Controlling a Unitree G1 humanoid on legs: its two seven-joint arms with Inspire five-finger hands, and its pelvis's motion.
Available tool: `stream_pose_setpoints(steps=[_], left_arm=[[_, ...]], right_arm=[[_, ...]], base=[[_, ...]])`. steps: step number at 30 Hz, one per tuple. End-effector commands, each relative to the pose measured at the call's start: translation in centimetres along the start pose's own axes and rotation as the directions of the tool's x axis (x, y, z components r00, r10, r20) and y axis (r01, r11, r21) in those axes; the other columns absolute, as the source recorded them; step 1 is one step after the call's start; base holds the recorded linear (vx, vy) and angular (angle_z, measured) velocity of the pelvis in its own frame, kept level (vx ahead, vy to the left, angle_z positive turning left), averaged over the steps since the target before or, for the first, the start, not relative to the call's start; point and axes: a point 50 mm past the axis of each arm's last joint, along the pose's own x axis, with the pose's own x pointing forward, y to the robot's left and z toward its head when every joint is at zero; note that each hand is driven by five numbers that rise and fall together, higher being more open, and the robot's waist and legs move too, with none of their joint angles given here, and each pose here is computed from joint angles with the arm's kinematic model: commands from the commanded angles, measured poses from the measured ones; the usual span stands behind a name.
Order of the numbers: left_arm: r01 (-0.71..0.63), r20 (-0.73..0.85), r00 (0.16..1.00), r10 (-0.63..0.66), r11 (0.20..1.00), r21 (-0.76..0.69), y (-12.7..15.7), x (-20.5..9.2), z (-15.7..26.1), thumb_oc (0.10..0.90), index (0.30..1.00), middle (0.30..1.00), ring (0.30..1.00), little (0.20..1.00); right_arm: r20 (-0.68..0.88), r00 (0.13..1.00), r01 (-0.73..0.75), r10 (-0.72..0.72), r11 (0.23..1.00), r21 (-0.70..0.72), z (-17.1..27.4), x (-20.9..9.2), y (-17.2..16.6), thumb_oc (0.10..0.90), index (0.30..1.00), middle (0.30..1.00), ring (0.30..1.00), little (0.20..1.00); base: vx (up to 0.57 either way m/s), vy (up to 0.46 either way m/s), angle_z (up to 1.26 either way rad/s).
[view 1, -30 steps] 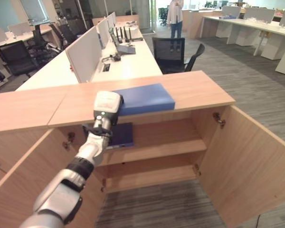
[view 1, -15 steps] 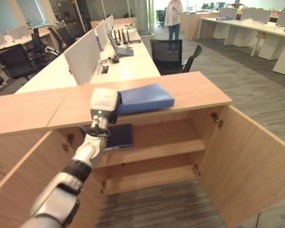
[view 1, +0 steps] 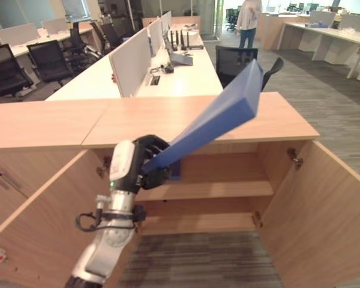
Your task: Put the empty folder in the office cabinet
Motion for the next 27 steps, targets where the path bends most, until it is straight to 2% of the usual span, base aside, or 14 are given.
stream_pose_setpoints(steps=[1, 3, 5, 7, 8, 11, 18, 21, 24, 26, 27], left_arm=[[0.247, 0.138, 0.966, -0.221, 0.945, -0.216, -0.9, 0.3, 2.7, 0.400, 0.300, 0.300, 0.300, 0.300], [0.365, 0.212, 0.931, -0.297, 0.790, -0.493, -1.0, -0.5, 4.1, 0.400, 0.300, 0.300, 0.300, 0.300], [0.402, 0.224, 0.910, -0.349, 0.610, -0.682, -1.0, -1.6, 4.2, 0.400, 0.300, 0.300, 0.300, 0.300], [0.440, 0.264, 0.880, -0.395, 0.467, -0.767, -1.6, -2.3, 4.7, 0.400, 0.300, 0.300, 0.300, 0.300], [0.441, 0.265, 0.879, -0.396, 0.466, -0.767, -1.6, -2.3, 4.7, 0.400, 0.300, 0.300, 0.300, 0.300], [0.479, 0.304, 0.843, -0.445, 0.363, -0.799, -1.9, -2.7, 5.2, 0.400, 0.300, 0.300, 0.300, 0.300], [0.426, 0.257, 0.834, -0.489, 0.274, -0.862, -2.8, -3.8, 4.4, 0.400, 0.300, 0.300, 0.300, 0.300], [0.402, 0.221, 0.834, -0.506, 0.281, -0.871, -2.9, -4.3, 3.8, 0.400, 0.300, 0.300, 0.300, 0.300], [0.367, 0.129, 0.832, -0.539, 0.362, -0.857, -2.9, -5.1, 2.2, 0.400, 0.300, 0.300, 0.300, 0.300], [0.378, 0.078, 0.826, -0.558, 0.447, -0.811, -2.6, -5.5, 1.2, 0.400, 0.300, 0.300, 0.300, 0.300], [0.378, 0.077, 0.827, -0.558, 0.448, -0.810, -2.6, -5.5, 1.2, 0.400, 0.300, 0.300, 0.300, 0.300]], right_arm=[[0.128, 0.991, -0.036, 0.032, 0.999, 0.029, 4.5, 0.0, 1.3, 0.800, 0.900, 0.900, 0.900, 0.900], [0.139, 0.989, -0.053, 0.050, 0.999, 0.015, 4.9, 0.1, 1.2, 0.800, 0.900, 0.900, 0.900, 0.900], [0.134, 0.988, -0.075, 0.075, 0.997, -0.004, 5.0, 0.0, 1.5, 0.800, 0.900, 0.900, 0.900, 0.900], [0.130, 0.986, -0.103, 0.106, 0.994, -0.030, 5.1, 0.0, 1.9, 0.800, 0.900, 0.900, 0.900, 0.900], [0.130, 0.986, -0.103, 0.107, 0.994, -0.030, 5.1, 0.0, 1.9, 0.800, 0.900, 0.900, 0.900, 0.900], [0.115, 0.985, -0.123, 0.129, 0.991, -0.056, 4.6, 0.0, 2.1, 0.800, 0.900, 0.900, 0.900, 0.900], [0.118, 0.985, -0.121, 0.126, 0.992, -0.048, 4.4, 0.0, 2.0, 0.800, 0.900, 0.900, 0.900, 0.900], [0.126, 0.985, -0.114, 0.118, 0.993, -0.042, 4.5, 0.0, 1.8, 0.800, 0.900, 0.900, 0.900, 0.900], [0.146, 0.982, -0.115, 0.116, 0.993, -0.017, 4.9, 0.0, 1.8, 0.800, 0.900, 0.900, 0.900, 0.900], [0.168, 0.979, -0.114, 0.112, 0.994, 0.002, 5.4, 0.0, 1.7, 0.800, 0.900, 0.900, 0.900, 0.900], [0.167, 0.979, -0.114, 0.112, 0.993, 0.002, 5.4, 0.0, 1.7, 0.800, 0.900, 0.900, 0.900, 0.900]], base=[[0.00, 0.000, 0.00], [-0.01, 0.016, 0.00], [-0.01, 0.015, 0.00], [0.00, 0.018, -0.10], [0.01, 0.007, -0.09], [0.00, 0.002, -0.02], [0.00, 0.000, 0.00], [0.00, 0.000, 0.00], [0.00, 0.000, 0.00], [0.00, 0.000, 0.00], [0.00, 0.000, 0.00]])
